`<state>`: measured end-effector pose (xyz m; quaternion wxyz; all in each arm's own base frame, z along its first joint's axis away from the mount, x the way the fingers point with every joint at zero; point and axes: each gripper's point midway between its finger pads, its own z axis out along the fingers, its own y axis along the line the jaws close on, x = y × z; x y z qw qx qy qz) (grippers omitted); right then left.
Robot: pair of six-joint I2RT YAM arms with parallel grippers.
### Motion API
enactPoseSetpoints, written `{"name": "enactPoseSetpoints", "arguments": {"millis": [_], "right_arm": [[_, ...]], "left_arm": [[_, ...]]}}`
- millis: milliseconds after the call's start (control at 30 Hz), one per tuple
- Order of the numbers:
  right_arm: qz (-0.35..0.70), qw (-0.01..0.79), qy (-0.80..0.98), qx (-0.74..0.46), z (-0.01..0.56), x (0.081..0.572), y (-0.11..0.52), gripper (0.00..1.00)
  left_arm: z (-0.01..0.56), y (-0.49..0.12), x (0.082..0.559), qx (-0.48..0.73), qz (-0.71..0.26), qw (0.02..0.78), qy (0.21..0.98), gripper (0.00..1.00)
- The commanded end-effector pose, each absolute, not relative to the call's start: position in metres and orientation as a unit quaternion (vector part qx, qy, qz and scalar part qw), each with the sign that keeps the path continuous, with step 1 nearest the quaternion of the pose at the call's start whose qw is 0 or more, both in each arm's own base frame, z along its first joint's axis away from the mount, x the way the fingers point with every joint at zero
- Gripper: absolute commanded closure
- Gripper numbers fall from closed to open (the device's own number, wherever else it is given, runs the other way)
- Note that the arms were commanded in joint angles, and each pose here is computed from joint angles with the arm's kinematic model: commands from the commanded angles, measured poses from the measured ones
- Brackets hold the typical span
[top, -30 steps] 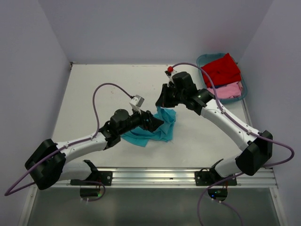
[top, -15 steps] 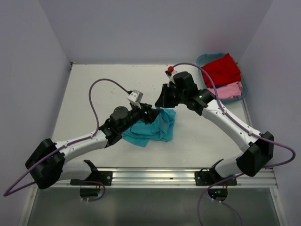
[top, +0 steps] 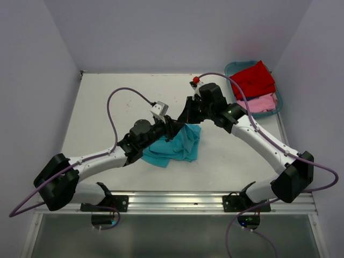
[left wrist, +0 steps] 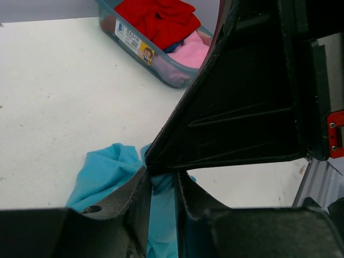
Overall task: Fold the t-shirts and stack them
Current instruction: Flatten out the tshirt
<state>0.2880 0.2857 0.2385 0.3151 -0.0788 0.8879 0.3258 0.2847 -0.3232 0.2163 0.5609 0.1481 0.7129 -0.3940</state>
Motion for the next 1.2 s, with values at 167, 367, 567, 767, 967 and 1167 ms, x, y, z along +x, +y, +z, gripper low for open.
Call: {"name": "enactPoseSetpoints", "arguments": {"millis": [167,367,567,767,967,1167], "right_arm": [[0.327,0.343,0.878,-0.07,0.258,0.289,0.28,1.0],[0.251,0.386,0.887,-0.027,0.264,0.303,0.249,0.48],[0.131,0.467,0.872,0.07,0.273,0.315,0.182,0.01],[0.076,0.403,0.91,0.052,0.21,0.313,0.179,0.02],[0.136,0.334,0.933,0.006,0.153,0.317,0.226,0.16],[0.174,0.252,0.952,-0.026,0.101,0.312,0.261,0.4]], "left_arm": [[0.244,-0.326,0.295,0.147,-0.39,0.586,0.695,1.0],[0.246,-0.318,0.289,0.15,-0.383,0.58,0.704,1.0],[0.277,-0.296,0.281,0.152,-0.349,0.585,0.716,1.0],[0.36,-0.239,0.266,0.115,-0.297,0.638,0.701,1.0],[0.42,-0.202,0.254,0.089,-0.264,0.675,0.683,1.0],[0.424,-0.186,0.255,0.074,-0.236,0.682,0.689,1.0]]}}
